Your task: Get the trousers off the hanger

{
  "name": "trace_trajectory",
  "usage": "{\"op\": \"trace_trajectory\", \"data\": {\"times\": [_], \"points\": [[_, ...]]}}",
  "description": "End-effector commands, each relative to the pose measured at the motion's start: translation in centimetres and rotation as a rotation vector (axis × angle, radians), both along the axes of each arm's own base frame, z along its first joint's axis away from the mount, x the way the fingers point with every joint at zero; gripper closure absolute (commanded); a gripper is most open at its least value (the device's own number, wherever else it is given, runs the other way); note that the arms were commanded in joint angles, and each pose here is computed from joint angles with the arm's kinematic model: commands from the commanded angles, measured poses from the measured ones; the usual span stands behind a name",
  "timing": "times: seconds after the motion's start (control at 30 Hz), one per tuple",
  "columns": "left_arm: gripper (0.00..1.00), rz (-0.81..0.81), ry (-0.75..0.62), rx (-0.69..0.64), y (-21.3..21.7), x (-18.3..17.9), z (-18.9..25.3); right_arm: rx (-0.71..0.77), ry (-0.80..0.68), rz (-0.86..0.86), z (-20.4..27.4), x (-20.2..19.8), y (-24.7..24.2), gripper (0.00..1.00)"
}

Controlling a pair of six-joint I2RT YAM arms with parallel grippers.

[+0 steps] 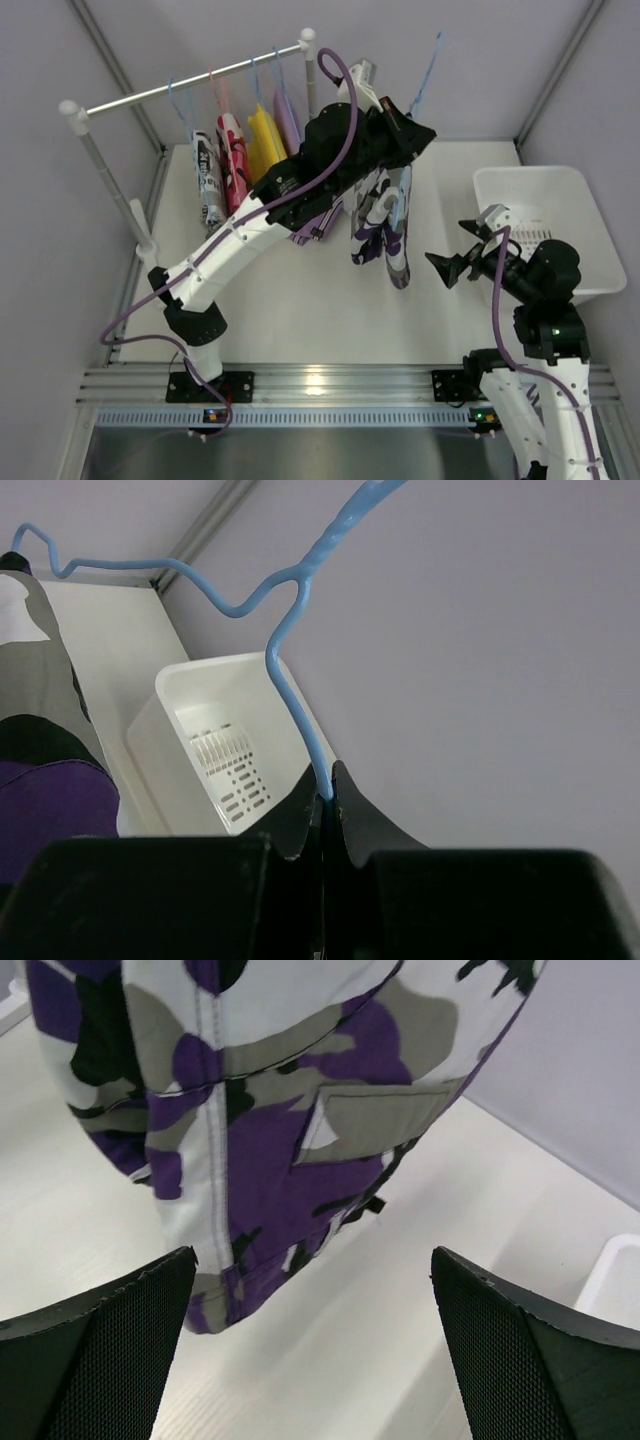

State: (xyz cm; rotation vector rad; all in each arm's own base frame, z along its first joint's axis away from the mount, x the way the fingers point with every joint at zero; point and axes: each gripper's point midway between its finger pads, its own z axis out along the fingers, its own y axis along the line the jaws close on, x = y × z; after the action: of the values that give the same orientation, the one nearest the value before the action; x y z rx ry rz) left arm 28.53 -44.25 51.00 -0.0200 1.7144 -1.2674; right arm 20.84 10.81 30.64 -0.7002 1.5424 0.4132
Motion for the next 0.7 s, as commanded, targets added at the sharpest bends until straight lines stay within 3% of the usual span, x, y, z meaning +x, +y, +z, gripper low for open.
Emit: {"op": "trace_trajectory", "data": {"times": [0.0, 0.23, 0.37, 0.43, 0.67], "points": [[1.00, 0.089, -0.227, -0.300, 3.3, -0.5, 11.5, -0.027, -0.105, 0.089, 1.5, 0.2, 1.7, 0.01], [1.00, 0.103, -0.232, -0.336, 2.9, 0.1, 12.0, -0.083, -0.102, 0.098, -0.5, 0.6, 5.3, 0.01], [1.00, 0.085, -0.245, -0.377, 3.2, -0.4, 13.2, -0.149, -0.116, -0.155, -2.5, 4.3, 4.3, 0.00], [1.00, 0.072, -0.246, -0.392, 3.4, -0.9, 13.7, -0.115, -0.145, -0.210, -2.0, 5.3, 4.1, 0.01], [1.00, 0.010, -0.234, -0.419, 4.1, -2.5, 14.7, -0.149, -0.191, -0.167, -4.0, 5.6, 4.9, 0.01]]}}
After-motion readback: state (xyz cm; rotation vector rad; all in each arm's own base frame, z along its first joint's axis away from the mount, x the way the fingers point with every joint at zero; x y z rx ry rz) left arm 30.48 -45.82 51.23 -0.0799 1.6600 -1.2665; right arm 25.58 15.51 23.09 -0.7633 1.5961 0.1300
